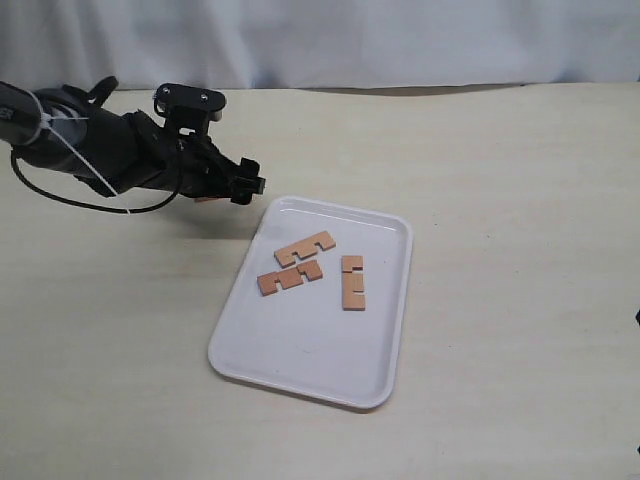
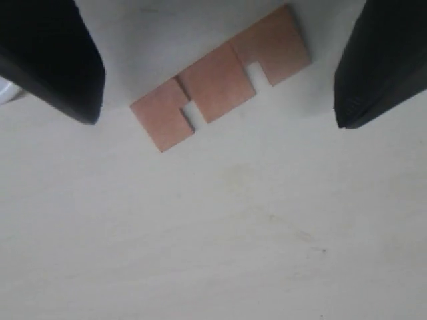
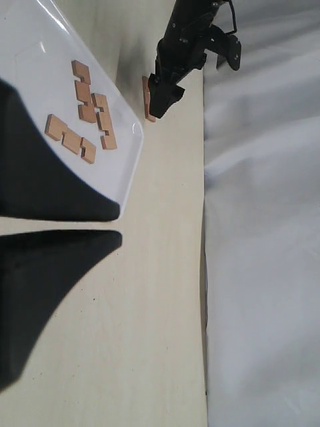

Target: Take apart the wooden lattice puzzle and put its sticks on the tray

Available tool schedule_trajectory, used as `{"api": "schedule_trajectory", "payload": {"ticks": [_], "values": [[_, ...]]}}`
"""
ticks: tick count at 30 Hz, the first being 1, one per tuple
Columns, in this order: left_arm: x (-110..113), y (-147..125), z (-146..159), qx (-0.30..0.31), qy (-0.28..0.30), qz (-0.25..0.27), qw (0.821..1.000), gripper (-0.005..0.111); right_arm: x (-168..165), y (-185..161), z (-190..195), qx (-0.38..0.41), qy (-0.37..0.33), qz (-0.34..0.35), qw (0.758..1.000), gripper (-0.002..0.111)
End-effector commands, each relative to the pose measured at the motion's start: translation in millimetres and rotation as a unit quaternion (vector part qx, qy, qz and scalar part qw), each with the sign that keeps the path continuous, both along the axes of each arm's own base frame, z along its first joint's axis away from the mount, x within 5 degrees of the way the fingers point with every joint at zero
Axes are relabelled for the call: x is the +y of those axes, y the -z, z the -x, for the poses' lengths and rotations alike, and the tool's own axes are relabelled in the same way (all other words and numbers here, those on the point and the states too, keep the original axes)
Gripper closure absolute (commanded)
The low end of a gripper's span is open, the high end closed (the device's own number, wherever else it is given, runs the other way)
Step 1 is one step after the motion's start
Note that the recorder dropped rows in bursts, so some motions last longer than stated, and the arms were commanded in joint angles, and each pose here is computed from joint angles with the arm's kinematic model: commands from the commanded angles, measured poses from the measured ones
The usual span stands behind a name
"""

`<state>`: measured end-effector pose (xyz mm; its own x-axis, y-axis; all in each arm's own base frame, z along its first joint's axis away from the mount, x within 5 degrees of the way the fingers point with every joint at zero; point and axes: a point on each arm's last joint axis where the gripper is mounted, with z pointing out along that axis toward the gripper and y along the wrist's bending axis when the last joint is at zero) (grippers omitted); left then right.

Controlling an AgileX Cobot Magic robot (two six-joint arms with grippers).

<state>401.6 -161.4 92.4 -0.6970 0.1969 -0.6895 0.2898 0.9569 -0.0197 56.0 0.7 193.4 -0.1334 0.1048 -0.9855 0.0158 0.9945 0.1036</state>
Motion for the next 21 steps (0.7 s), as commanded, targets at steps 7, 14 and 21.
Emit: {"api": "schedule_trajectory", "payload": {"ticks": [7,14,21], "values": [[0,7,-2,0.007,-0.031,0.016,0.999,0.02,0,-1,0,-0.006,-0.001,-0.002,1.0,0.104],[-1,13,1,0.036,-0.056,0.045,0.997,0.02,0,-1,0,-0.006,-0.001,-0.002,1.0,0.104],[-26,7,6,0.005,-0.042,0.043,0.998,0.008,0,-1,0,-0.006,-0.001,-0.002,1.0,0.104]]}}
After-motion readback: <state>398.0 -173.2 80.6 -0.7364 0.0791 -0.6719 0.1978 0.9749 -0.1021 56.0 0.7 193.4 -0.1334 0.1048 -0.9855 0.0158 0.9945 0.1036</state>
